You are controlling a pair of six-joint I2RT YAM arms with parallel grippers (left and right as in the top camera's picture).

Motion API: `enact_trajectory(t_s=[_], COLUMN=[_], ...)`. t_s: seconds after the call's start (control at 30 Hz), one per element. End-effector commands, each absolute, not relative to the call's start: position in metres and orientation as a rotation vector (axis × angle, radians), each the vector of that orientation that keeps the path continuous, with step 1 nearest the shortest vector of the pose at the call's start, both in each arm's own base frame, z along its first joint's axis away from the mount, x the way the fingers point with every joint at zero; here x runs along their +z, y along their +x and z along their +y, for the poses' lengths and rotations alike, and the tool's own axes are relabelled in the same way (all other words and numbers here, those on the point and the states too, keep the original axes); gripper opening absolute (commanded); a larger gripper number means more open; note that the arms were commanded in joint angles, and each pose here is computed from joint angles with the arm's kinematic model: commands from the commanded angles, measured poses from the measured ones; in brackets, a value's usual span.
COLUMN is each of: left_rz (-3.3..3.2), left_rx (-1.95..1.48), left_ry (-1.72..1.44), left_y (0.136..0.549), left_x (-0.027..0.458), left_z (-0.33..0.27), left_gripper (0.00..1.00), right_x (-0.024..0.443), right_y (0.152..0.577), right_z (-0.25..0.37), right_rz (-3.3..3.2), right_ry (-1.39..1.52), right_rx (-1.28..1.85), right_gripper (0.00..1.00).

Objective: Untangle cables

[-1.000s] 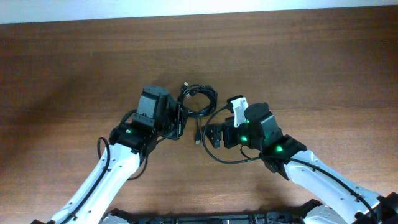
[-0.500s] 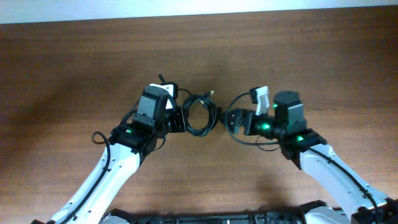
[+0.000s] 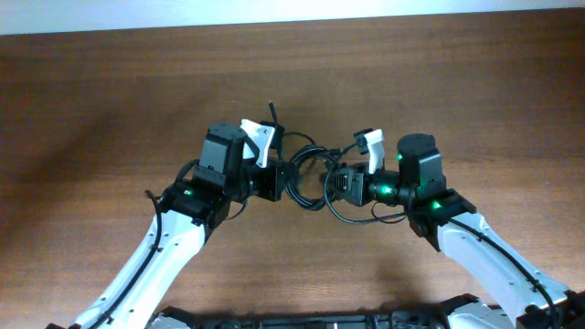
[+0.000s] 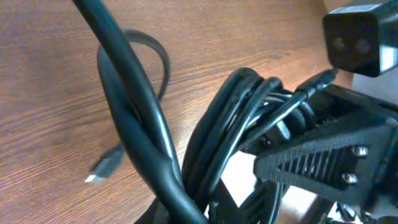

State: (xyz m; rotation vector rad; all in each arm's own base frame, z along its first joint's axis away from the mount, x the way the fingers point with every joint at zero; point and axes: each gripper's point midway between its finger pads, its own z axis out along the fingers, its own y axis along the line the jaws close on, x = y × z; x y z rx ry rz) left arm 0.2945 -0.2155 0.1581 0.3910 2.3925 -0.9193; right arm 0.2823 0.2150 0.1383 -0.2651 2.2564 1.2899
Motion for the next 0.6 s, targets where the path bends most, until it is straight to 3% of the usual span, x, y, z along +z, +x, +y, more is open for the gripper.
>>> enact_trajectory(t_s=[0.0,0.07,0.17,0.23,0.37,0.57], left_rz=[2.319,2.320,2.330,2.359,2.496,2.623], left_rx=[-0.952,-0.945,-0.956,-0.985,-1.000,-1.048], left_ry=[0.441,0.438,0.412,0.328,-0.147,-0.682], left_y=[0.296,0.297,0.297,0.297,0.302,0.290], left_x=[0.181,0.180,0.180,0.180,0.166,0.135], left_z=[-0.221,-0.221,-0.220,-0.220,-0.205,-0.197], left_gripper=[0.18,0.47,0.98,0.99,0.99,0.99], right_x=[0.140,0.140,0.137,0.131,0.128,0.141], right_y=[0.285,0.285,0.293,0.304,0.319,0.326], right_z=[0.213,0.213,0.208,0.198,0.185,0.188], right_rz=[2.278,2.292,2.329,2.341,2.308,2.247], right_ry=[-0.152,-0.108,0.077,0.278,0.639,0.723], right_rx=[1.302,1.322,1.320,1.281,1.274,1.356], right_gripper=[0.04,0.04,0.04,0.04,0.04,0.04])
